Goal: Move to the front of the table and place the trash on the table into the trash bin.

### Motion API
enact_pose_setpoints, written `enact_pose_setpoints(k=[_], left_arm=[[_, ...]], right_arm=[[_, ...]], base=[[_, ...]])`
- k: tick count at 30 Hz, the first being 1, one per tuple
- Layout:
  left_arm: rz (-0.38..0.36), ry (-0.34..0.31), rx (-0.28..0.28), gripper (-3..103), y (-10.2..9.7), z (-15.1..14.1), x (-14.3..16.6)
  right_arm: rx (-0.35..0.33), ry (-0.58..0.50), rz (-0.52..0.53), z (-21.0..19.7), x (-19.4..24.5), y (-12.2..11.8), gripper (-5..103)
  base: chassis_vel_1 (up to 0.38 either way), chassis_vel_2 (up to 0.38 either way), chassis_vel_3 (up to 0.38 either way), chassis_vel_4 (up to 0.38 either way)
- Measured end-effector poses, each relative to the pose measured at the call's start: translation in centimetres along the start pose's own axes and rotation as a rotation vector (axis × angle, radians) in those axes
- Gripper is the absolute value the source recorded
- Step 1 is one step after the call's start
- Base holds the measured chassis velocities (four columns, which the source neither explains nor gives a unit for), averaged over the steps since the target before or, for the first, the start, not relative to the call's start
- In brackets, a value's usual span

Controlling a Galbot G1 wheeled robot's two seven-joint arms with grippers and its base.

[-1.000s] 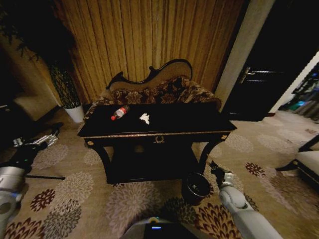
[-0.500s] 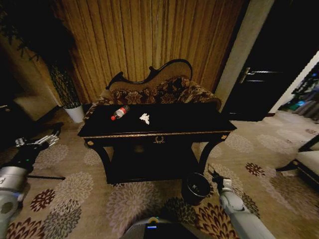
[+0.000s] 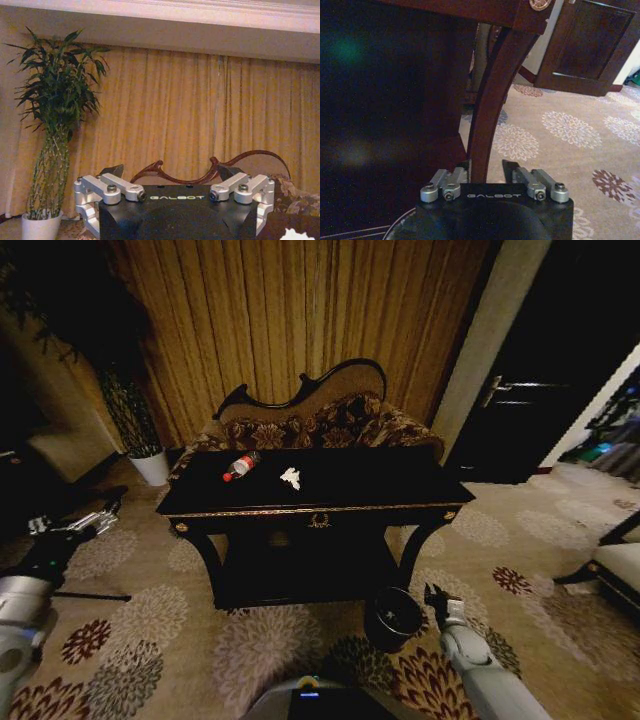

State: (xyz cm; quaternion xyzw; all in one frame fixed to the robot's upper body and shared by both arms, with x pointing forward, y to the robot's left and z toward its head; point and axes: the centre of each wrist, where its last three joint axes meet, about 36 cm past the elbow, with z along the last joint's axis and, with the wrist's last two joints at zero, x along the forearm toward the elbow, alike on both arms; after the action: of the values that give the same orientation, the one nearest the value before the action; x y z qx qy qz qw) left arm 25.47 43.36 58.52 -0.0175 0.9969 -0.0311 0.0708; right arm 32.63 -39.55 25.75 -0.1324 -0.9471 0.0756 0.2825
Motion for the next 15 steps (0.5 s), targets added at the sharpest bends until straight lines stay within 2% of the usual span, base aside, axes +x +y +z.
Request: enact_pose_setpoints(k=[1,2,4,6,7,8,10,11,13,14,15], left_arm=[[0.0,0.0,0.0,100,-0.01,0.0,0.0],[0.0,0.0,0.0,100,-0.01,0.0,0.0],[0.001,0.0,0.0,100,-0.02,0.02,-0.02],[0.002,-0.001,0.001,100,-0.03,0.04,-0.02],[0.002,0.0,0.001,100,-0.05,0.07,-0.03],[0.002,0.0,0.002,100,-0.05,0.1,-0.02],[0.002,0.0,0.003,100,-0.07,0.14,-0.02],[0.002,0.0,0.003,100,-0.07,0.14,-0.02],[0.003,0.0,0.003,100,-0.08,0.14,-0.02],[0.003,-0.001,0.003,100,-0.08,0.14,-0.03],[0.003,-0.001,0.003,100,-0.07,0.15,-0.04]], right_arm=[[0.002,0.0,0.0,0.06,0.03,0.0,43],[0.002,0.0,0.0,0.06,0.03,0.0,43],[0.003,0.001,0.001,0.13,0.08,-0.02,54],[0.003,0.001,0.002,0.17,0.1,-0.04,54],[0.003,0.002,0.003,0.23,0.14,-0.09,65],[0.002,0.001,0.003,0.23,0.17,-0.12,65],[-0.001,-0.001,0.005,0.19,0.18,-0.16,76],[-0.001,-0.001,0.005,0.19,0.18,-0.16,76],[-0.003,-0.001,0.005,0.17,0.18,-0.18,86],[-0.003,-0.001,0.006,0.15,0.17,-0.18,86],[-0.003,-0.001,0.006,0.17,0.16,-0.18,96]], base=[[0.0,0.0,0.0,0.0],[0.0,0.0,0.0,0.0],[0.0,0.0,0.0,0.0],[0.0,0.0,0.0,0.0],[0.0,0.0,0.0,0.0],[0.0,0.0,0.0,0.0],[0.0,0.0,0.0,0.0],[0.0,0.0,0.0,0.0],[0.0,0.0,0.0,0.0],[0.0,0.0,0.0,0.0],[0.0,0.0,0.0,0.0]])
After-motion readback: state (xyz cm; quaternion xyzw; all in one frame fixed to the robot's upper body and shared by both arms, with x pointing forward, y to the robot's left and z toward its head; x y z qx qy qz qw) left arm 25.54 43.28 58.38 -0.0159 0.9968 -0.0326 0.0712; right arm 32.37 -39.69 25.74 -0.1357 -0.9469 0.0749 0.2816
